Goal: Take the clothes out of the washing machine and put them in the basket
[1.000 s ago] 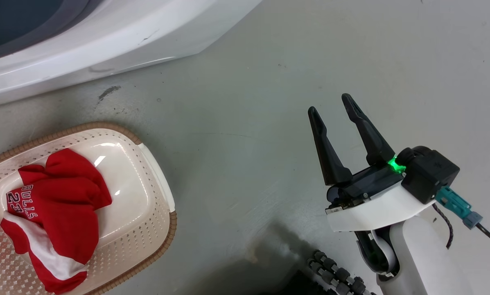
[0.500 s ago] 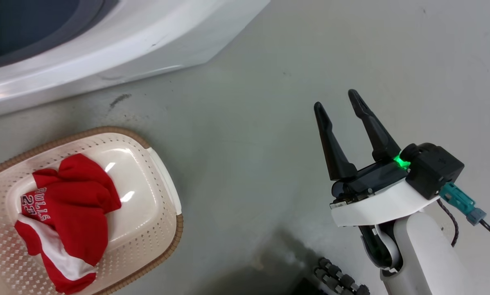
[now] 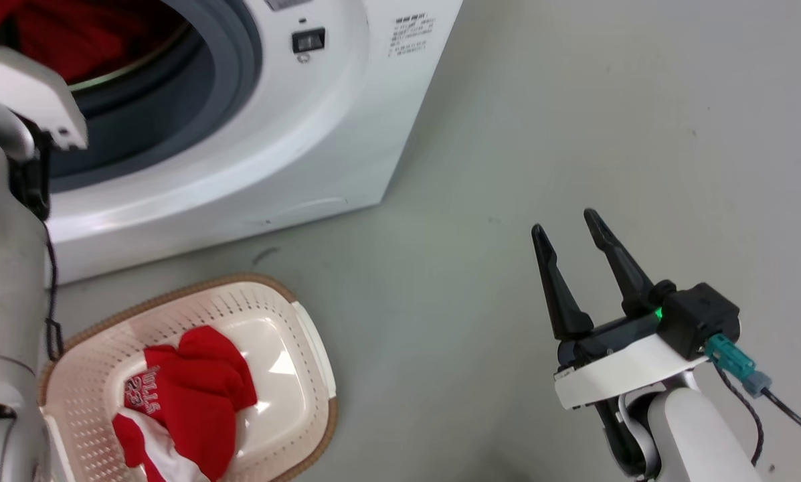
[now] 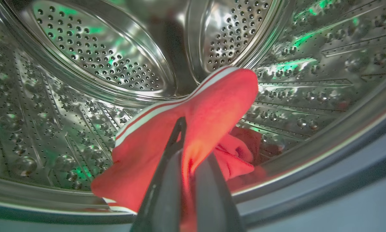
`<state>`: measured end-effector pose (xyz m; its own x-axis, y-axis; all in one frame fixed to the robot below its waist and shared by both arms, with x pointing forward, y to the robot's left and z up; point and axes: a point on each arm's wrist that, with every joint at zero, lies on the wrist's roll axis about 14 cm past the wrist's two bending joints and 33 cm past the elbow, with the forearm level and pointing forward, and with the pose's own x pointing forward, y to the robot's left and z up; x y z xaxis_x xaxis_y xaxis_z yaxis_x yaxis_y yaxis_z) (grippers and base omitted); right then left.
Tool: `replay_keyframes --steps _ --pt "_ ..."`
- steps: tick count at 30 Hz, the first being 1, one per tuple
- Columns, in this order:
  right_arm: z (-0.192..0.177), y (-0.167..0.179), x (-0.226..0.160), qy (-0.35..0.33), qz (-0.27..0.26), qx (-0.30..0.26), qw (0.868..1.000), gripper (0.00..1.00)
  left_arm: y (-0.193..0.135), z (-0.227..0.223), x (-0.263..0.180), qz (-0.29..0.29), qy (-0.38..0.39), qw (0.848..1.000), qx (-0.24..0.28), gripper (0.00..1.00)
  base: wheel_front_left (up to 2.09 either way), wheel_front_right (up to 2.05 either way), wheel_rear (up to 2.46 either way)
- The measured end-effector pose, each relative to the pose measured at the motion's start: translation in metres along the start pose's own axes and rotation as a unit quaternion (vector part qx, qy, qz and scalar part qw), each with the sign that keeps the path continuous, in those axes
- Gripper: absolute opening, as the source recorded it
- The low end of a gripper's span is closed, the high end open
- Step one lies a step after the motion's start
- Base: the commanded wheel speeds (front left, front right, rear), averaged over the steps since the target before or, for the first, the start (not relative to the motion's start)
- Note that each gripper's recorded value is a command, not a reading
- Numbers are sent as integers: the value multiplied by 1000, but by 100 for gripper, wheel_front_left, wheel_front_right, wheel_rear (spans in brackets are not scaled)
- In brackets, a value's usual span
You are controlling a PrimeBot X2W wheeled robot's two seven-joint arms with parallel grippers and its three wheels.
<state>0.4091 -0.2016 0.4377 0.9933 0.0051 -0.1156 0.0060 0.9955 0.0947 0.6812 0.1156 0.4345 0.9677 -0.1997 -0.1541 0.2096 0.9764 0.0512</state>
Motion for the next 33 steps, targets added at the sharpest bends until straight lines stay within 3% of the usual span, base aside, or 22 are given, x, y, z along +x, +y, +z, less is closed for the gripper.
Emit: replay_keyframes --steps 7,16,25,33 --pt "18 6 -19 -25 4 3 1000 100 4 24 -42 -1 -15 1000 -2 0 0 0 0" --pt "41 14 -41 -57 12 5 998 100 1 71 -100 -5 -86 996 -24 0 0 0 0" --pt "54 27 -54 -71 30 1 997 100 -4 123 -157 -9 -179 983 -28 0 0 0 0" --pt "63 39 -63 -80 48 3 996 100 -20 134 -215 -19 -228 973 -27 0 0 0 0"
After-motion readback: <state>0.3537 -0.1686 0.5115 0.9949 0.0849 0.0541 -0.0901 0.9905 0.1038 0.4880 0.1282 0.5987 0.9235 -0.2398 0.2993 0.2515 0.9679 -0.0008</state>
